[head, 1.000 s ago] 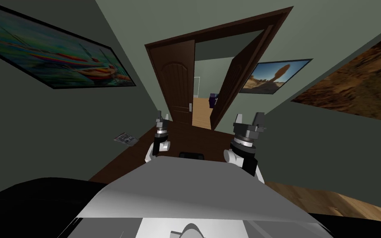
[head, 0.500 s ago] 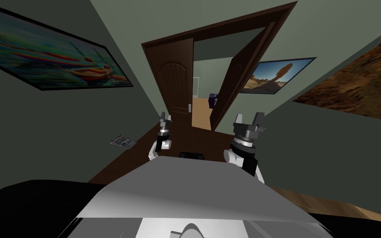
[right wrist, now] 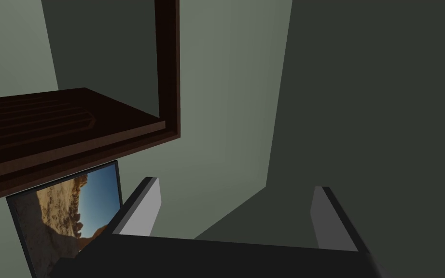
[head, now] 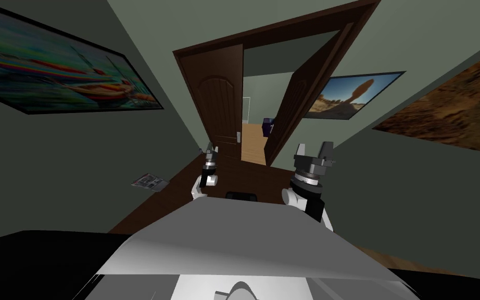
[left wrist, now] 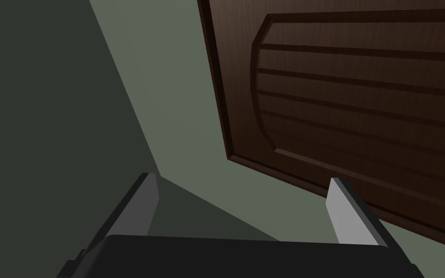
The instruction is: Push the door open
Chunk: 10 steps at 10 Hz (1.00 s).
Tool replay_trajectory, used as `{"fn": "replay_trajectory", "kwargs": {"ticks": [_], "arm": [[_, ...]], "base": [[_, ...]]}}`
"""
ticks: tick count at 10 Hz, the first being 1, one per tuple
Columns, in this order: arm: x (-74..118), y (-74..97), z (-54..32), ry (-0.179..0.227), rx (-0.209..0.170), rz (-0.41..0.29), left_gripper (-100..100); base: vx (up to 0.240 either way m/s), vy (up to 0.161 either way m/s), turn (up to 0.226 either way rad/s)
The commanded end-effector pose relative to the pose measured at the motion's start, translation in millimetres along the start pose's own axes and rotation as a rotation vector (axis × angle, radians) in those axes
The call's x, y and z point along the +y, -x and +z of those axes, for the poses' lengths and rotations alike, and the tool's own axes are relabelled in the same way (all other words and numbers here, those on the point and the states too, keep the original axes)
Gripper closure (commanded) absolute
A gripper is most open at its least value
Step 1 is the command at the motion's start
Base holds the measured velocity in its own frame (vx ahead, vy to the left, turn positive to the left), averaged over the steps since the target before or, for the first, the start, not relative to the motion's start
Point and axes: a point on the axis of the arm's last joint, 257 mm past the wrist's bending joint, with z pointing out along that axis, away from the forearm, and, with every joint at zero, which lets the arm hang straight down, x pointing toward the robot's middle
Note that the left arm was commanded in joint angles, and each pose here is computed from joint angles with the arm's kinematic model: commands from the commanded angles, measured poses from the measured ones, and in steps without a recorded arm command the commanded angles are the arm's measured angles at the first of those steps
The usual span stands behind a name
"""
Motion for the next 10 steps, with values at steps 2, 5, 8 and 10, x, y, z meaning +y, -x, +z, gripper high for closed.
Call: {"fn": "replay_trajectory", "kwargs": {"ticks": [2,5,8,10], "arm": [[18.0,-0.9,1.3,0.026,0.004,-0.003,-100],[46.5,-3.3,5.1,0.071,0.012,-0.007,-100],[71.8,-6.3,10.6,0.109,0.019,-0.012,-100],[85.3,-7.0,9.9,0.134,0.02,-0.014,-100]], "base": [[0.055,0.0,-0.011],[0.09,0.014,-0.029],[0.099,0.013,-0.029],[0.061,0.007,-0.013]]}}
